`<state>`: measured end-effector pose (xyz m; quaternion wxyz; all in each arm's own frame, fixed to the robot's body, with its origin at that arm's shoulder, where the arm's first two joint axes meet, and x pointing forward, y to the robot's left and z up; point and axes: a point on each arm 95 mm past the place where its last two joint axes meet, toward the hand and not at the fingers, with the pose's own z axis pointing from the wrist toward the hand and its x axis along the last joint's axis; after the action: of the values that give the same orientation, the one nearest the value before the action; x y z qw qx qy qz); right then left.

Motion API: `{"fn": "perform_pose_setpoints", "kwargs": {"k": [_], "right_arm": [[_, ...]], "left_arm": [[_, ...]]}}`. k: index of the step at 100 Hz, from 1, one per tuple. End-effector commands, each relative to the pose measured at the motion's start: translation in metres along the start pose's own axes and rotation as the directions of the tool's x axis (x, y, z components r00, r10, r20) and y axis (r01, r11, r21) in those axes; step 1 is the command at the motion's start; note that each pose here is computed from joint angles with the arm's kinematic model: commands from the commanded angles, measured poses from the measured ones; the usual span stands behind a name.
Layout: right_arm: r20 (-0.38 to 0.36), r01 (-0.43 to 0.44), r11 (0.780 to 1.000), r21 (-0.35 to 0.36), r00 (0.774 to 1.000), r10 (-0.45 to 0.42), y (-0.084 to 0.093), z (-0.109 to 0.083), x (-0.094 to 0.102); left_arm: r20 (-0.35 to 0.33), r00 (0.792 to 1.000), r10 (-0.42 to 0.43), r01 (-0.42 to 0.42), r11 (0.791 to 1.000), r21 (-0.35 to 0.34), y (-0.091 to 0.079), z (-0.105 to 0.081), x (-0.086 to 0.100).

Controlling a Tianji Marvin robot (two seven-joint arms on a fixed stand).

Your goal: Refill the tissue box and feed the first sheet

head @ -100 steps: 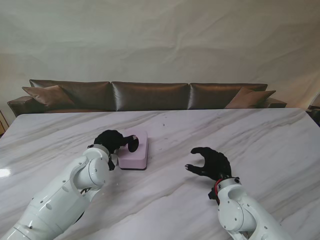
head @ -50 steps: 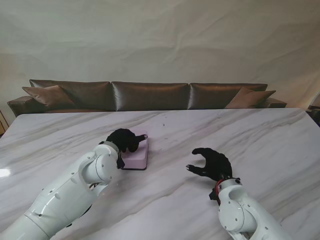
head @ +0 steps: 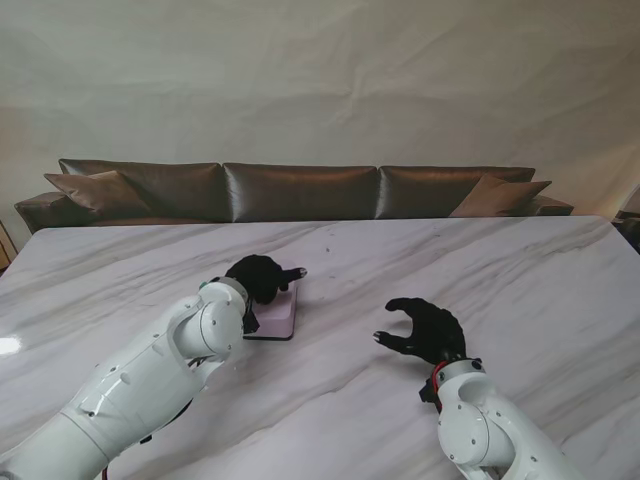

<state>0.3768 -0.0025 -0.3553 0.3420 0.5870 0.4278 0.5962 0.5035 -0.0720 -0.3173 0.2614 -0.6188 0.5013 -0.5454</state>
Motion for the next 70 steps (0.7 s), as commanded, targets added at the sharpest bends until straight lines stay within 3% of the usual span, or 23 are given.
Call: {"fn": "perform_pose_setpoints", "kwargs": {"k": [1,22,36,53,70], "right_arm": [[0.008,-0.002,1.0,0.017,1.0,0.002,-0.0038,-0.0018,-0.0009],[0.012,-0.003,1.0,0.017,1.0,0.003,-0.0037,-0.0027,-0.002],[0.014,-0.004,1.0,0.02,1.0,0.003,-0.0047,-0.0027,-0.0023],[0.012,-0.009,1.0,0.022,1.0,0.008,-0.0055,-0.0017,-0.0018],[0.012,-0.012,1.0,0.025,1.0,0.011,-0.0056,-0.0019,-0.0016]], "left_arm": [[-0.002,1.0,-0.007,0.007,0.999,-0.032,0.0071,0.0008,0.0025],[0.02,1.0,-0.005,0.006,0.999,-0.038,0.004,-0.0013,0.0059],[0.041,0.999,-0.006,0.005,1.0,0.011,0.0017,-0.0055,0.0089],[0.085,0.996,-0.015,0.013,1.0,0.021,-0.0012,-0.0052,0.0091],[0.113,0.993,-0.046,0.047,0.999,-0.014,0.0008,0.0013,0.0079]]}}
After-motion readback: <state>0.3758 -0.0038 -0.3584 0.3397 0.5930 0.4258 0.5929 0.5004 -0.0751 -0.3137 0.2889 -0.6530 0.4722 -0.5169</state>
